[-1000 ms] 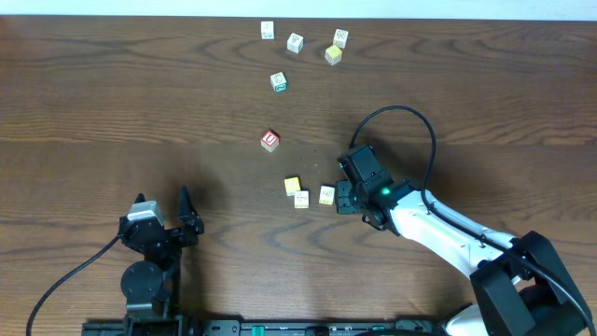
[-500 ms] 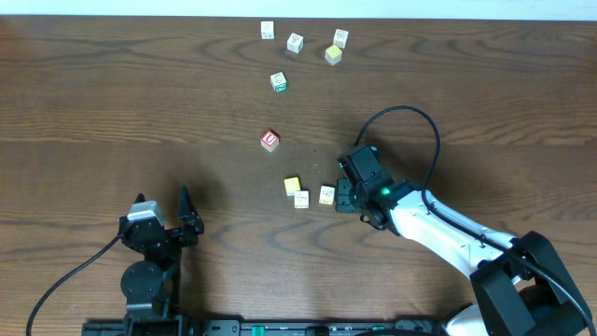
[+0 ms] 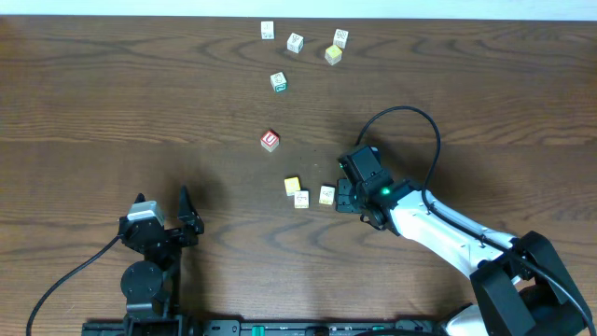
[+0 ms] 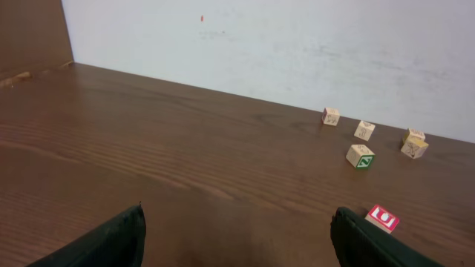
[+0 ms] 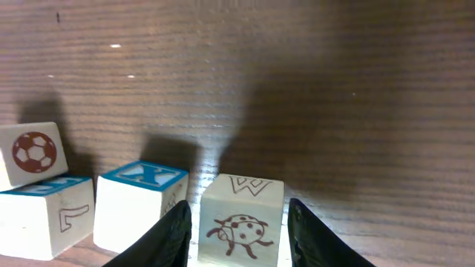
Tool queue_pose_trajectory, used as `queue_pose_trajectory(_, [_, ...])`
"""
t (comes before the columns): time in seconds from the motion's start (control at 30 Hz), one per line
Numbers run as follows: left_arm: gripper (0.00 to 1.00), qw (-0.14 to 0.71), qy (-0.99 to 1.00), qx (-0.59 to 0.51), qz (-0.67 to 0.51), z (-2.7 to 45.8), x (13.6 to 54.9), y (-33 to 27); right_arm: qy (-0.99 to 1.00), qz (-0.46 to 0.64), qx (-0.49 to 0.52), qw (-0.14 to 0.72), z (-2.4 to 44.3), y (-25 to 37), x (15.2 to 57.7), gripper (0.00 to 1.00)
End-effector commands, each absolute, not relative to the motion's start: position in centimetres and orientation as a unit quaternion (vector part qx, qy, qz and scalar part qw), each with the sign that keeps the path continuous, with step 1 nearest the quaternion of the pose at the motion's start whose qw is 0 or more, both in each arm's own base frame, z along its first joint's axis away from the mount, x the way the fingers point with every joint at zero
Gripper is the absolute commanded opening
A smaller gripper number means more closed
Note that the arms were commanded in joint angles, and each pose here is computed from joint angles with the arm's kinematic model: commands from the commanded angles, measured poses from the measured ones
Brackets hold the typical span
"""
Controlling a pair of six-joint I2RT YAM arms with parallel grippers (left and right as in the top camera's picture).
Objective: Lift 5 blocks
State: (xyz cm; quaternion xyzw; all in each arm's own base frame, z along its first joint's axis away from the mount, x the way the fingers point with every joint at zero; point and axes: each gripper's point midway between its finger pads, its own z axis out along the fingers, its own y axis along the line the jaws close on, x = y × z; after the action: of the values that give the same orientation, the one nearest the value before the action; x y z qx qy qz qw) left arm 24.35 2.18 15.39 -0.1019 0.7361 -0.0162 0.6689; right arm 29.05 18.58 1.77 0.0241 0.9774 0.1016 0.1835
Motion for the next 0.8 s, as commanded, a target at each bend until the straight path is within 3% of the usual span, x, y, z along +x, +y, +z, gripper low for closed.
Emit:
queue_pose_trajectory(0.0, [0.8,0.65,0.753,-0.104,-0.006,13.6,24.2,2.5,0.977,0.095,0.013,0.191,1.8,18.6,29.2,0.4])
queue_pose_trajectory(0.43, [0.8,0.65,0.753,-0.104,-0.006,13.6,24.2,2.5,0.973,0.102,-0.04,0.201,5.0,20.1,30.8,0.4])
queue_pose_trajectory(0.6, [0.8,0.65,0.753,-0.104,-0.006,13.6,24.2,2.5,0.976,0.055,-0.047,0.206,7.9,19.2,31.8,0.45])
queue_pose_trajectory(0.7, [0.8,0.65,0.753,-0.104,-0.006,13.6,24.2,2.5,0.972,0.053,-0.071,0.218,9.7,19.6,32.6,0.59])
queue_pose_trajectory(0.77, [0.8,0.65,0.753,-0.104,-0.006,13.6,24.2,2.5,0.971,0.054,-0.068,0.224,10.9,19.6,33.2,0.59])
